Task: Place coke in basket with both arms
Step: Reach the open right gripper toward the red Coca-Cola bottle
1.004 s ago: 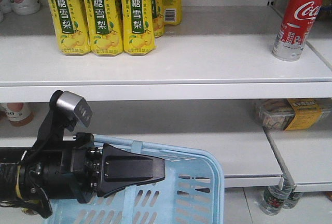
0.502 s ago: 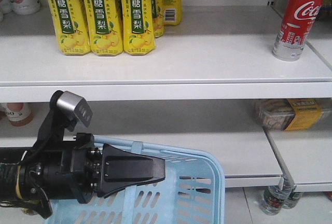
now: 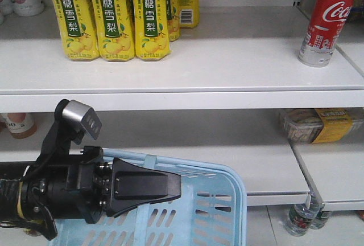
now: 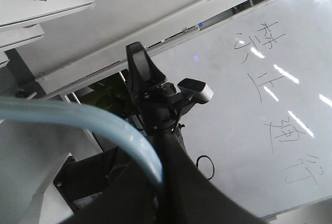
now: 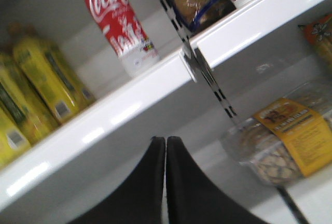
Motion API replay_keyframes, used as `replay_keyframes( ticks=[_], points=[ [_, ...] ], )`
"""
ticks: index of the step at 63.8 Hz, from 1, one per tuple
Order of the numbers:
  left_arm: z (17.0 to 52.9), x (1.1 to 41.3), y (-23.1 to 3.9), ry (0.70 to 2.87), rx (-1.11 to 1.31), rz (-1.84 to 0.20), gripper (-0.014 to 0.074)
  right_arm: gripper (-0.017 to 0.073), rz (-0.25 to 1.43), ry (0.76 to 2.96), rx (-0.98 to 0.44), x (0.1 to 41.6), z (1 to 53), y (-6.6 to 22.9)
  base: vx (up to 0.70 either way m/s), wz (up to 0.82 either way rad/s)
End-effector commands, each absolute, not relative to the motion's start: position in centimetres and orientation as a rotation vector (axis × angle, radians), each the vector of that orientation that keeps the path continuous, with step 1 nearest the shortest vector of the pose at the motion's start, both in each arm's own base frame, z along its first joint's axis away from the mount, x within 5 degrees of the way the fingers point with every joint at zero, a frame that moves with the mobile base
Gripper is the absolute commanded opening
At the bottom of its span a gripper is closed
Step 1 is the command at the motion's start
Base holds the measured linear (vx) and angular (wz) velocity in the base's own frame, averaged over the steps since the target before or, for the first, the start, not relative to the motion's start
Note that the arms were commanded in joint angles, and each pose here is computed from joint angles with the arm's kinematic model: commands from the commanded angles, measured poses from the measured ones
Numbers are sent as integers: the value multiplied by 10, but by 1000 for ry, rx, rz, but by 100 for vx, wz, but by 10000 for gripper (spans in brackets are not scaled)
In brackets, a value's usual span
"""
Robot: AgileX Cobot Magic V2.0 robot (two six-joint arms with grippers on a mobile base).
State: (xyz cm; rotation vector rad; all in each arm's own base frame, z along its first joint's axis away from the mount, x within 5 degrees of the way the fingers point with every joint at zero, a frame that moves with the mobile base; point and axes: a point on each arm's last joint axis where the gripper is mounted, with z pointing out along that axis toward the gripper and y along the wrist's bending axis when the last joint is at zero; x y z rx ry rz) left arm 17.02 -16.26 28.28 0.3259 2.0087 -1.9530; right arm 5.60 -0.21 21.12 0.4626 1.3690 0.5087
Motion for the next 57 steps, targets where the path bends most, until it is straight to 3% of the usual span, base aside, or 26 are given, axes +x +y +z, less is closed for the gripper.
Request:
replay_keyframes(
  ticks=[1,11,26,35,44,57],
  points=[
    [310,157,-161,1806,428,-2175,-7,-4,649,1170,630,52,218,-10,0,0],
    [310,157,-161,1806,428,-2175,-7,-4,677,1156,623,50,232,-9,0,0],
    [310,157,-161,1806,428,-2175,-7,3,458,1242,274,25,317,3,0,0],
    [310,157,-161,1806,428,-2175,-7,68,313,1380,127,21,352,8,0,0],
    [310,157,-161,1806,428,-2175,-7,262,217,1458,-22,30,369,12,0,0],
    [310,157,-161,1806,428,-2175,-7,659,182,1475,-110,64,377,16,0,0]
  ],
)
